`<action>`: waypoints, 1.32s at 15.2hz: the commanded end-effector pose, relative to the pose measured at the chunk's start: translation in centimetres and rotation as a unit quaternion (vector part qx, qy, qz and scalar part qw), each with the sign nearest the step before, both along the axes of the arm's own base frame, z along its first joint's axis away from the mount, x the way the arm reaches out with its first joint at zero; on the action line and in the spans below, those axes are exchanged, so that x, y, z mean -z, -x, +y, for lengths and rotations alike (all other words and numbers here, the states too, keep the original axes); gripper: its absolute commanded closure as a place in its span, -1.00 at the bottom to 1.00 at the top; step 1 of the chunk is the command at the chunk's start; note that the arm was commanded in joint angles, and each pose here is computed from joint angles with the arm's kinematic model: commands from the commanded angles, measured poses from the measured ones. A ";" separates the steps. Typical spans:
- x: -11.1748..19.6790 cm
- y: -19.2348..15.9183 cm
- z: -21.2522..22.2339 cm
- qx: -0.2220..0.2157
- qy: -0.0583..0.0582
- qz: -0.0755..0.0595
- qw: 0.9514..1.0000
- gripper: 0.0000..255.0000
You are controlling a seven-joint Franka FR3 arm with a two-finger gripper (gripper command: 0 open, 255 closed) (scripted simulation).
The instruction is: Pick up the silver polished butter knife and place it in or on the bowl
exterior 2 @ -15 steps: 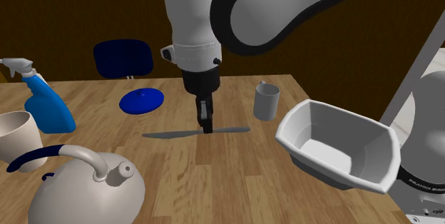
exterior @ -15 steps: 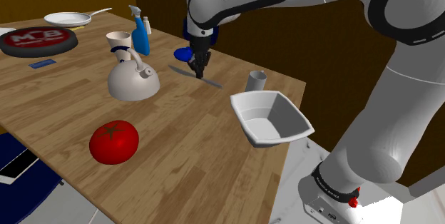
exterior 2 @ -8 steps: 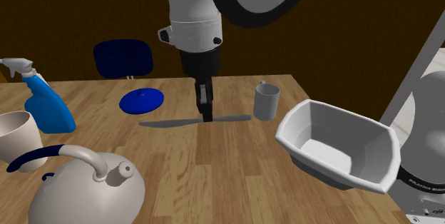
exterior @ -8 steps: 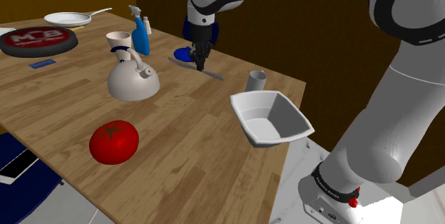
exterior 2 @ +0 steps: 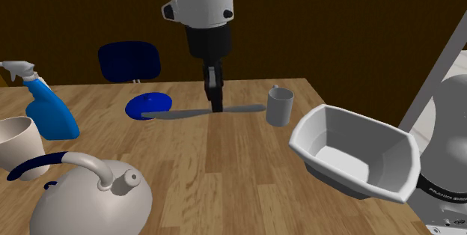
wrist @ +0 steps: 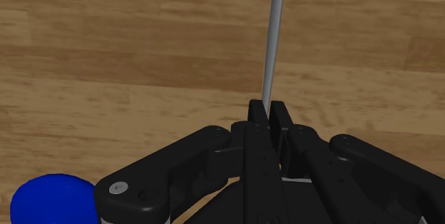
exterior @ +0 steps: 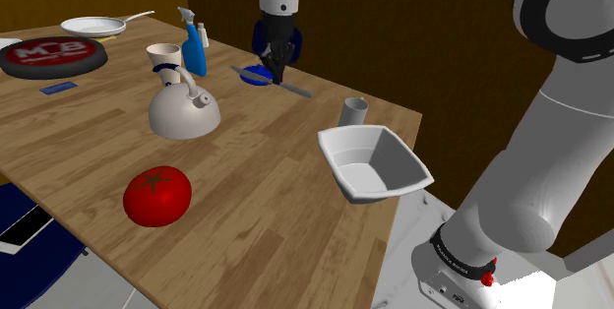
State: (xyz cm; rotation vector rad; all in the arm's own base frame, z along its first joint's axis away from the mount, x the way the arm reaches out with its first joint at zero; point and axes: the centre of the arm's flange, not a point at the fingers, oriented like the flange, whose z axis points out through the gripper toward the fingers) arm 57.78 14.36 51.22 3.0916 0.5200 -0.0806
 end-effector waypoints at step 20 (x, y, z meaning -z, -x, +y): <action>-3.5 21.8 -4.7 0.000 0.000 0.000 1.000 1.00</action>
